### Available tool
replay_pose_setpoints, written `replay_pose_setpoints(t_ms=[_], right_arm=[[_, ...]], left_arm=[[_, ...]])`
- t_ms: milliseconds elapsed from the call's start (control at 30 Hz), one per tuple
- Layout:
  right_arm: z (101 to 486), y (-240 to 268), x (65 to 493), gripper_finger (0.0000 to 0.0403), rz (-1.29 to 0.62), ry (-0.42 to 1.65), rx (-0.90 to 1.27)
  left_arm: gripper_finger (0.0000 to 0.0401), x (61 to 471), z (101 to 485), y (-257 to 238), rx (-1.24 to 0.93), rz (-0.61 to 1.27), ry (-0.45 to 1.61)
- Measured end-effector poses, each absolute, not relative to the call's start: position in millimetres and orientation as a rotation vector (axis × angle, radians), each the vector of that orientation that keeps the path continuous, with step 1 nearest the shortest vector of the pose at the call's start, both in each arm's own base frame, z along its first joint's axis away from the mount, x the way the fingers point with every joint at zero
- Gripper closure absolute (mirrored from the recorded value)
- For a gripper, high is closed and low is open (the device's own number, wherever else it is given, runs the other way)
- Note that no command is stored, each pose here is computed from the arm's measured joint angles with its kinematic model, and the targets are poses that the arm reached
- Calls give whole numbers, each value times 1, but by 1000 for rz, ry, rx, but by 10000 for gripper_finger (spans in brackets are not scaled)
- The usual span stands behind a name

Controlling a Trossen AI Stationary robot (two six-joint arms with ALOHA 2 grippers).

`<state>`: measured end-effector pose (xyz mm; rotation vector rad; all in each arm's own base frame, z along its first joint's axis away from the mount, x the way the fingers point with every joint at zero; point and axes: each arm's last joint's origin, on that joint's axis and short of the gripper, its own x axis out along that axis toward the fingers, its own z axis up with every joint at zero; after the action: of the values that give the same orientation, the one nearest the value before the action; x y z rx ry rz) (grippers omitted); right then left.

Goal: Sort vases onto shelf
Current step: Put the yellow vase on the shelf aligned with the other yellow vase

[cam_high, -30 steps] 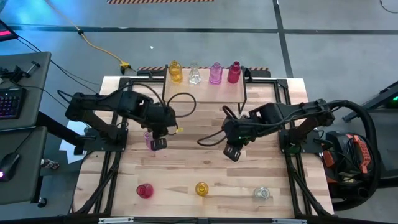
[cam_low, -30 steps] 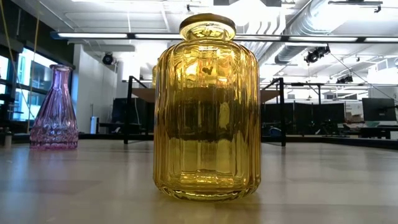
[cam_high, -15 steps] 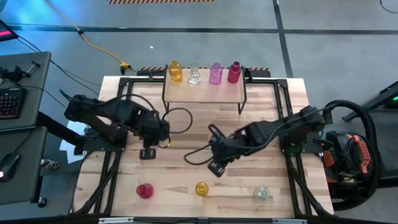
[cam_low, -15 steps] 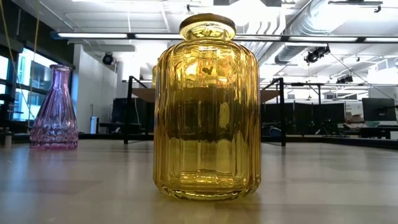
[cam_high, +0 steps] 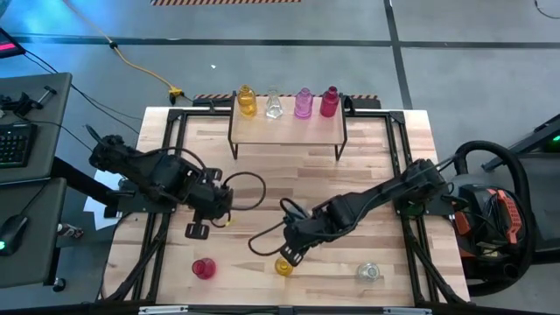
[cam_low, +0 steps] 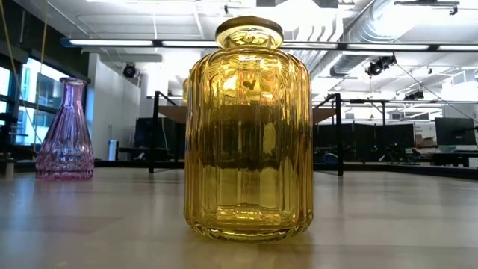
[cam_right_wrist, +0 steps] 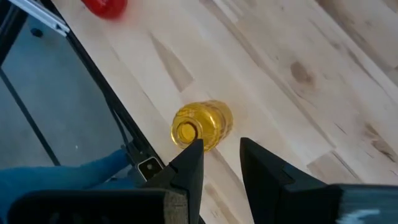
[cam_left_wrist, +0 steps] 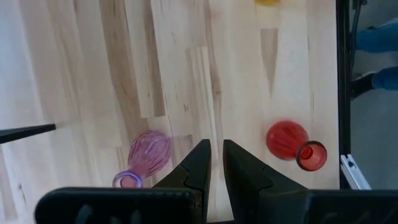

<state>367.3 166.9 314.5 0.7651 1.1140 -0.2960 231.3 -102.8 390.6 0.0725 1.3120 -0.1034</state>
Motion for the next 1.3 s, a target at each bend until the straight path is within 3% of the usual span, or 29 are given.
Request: replay_pose_setpoints(t_ms=[867,1300], right_arm=[[255,191,396,300,-287,1223,774],[245,202,403,300,-242,1203,789]], left_arm=[[369,231,391,-106,114,-88,1279],[369,231,391,-106,116,-87,1279]])
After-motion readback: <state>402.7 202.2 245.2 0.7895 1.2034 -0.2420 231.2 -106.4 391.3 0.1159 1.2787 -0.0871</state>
